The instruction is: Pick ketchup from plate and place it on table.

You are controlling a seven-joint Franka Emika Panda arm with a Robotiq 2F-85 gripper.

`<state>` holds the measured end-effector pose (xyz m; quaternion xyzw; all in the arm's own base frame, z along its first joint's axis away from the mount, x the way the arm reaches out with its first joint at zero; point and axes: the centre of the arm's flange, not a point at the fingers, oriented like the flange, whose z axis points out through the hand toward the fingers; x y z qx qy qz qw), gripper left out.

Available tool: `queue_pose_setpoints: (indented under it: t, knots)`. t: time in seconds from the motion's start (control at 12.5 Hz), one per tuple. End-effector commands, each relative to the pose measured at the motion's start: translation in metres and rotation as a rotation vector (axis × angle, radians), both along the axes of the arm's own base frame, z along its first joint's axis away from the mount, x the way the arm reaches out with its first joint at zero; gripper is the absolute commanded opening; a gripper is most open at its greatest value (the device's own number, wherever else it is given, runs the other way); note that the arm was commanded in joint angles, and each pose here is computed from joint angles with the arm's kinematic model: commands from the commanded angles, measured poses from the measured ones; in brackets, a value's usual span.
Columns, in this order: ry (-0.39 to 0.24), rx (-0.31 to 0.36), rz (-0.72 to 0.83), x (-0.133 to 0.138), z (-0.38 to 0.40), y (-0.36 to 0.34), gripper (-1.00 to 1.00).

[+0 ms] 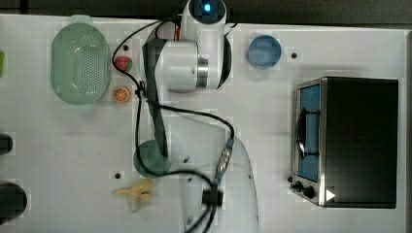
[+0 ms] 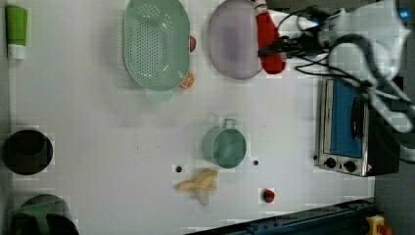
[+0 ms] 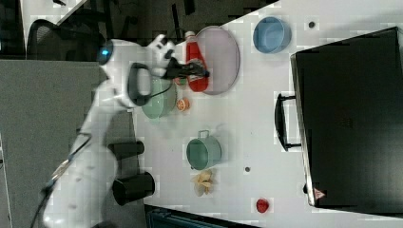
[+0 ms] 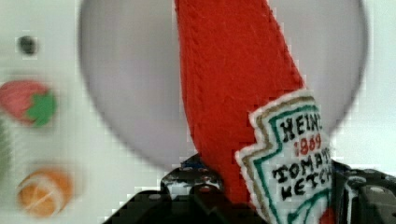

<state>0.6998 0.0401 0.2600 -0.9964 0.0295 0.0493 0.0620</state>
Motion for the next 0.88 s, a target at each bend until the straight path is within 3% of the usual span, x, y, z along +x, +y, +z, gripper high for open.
queue_pose_setpoints:
  t: [0.08, 0.4, 0.88]
  knots:
    - [-0.124, 0.0, -0.083, -0.001, 0.149, -0.027, 0.19]
    - [-0.047, -0.038, -0.167, -0.044, 0.203, -0.064, 0.19]
    - [0.062, -0.069, -0.235, -0.118, 0.19, -0.1, 0.19]
